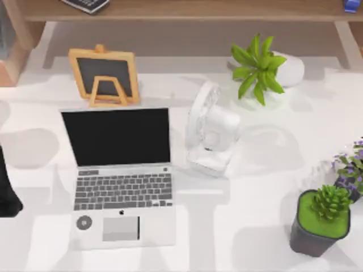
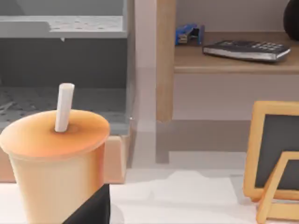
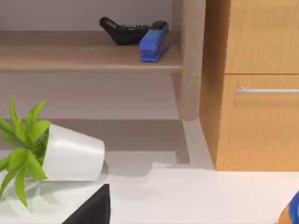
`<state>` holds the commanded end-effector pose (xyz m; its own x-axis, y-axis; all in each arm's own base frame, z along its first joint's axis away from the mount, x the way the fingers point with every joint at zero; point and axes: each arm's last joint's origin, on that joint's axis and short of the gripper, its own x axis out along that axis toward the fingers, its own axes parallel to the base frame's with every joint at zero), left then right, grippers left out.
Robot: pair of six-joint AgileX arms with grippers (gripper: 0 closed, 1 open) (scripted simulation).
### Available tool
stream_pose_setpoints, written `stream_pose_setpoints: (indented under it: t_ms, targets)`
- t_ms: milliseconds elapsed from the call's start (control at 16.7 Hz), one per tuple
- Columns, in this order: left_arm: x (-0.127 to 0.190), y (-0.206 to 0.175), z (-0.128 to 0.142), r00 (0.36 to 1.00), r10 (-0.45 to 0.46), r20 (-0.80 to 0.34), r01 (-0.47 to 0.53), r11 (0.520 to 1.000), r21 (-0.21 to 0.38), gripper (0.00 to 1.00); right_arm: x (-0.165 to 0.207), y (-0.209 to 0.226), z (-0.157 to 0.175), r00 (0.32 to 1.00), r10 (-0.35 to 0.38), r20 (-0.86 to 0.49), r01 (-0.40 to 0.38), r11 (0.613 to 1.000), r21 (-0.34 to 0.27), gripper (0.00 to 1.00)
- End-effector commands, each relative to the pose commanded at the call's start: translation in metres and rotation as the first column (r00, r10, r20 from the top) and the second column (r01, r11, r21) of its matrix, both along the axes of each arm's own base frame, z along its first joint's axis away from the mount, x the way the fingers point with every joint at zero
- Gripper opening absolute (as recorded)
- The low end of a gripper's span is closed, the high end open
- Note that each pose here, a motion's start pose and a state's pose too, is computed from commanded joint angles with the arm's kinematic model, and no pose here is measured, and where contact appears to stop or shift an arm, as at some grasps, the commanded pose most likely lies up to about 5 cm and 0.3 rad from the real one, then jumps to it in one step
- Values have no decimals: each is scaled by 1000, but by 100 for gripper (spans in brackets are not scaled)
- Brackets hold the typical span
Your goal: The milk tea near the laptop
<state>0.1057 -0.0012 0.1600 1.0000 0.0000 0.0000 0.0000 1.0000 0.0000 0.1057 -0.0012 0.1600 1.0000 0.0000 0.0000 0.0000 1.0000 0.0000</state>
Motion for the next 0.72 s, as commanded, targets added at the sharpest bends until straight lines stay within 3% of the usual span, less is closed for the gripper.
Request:
stream_pose_setpoints:
  t_ms: [420, 720]
  targets:
    - [7, 11, 18, 998, 45, 45, -47, 997, 56, 100, 0, 0, 0, 1000, 0, 0, 0, 1000, 0, 100]
    - [34, 29, 33, 999, 15, 51, -19, 997, 76, 100, 0, 0, 0, 1000, 0, 0, 0, 1000, 0, 100]
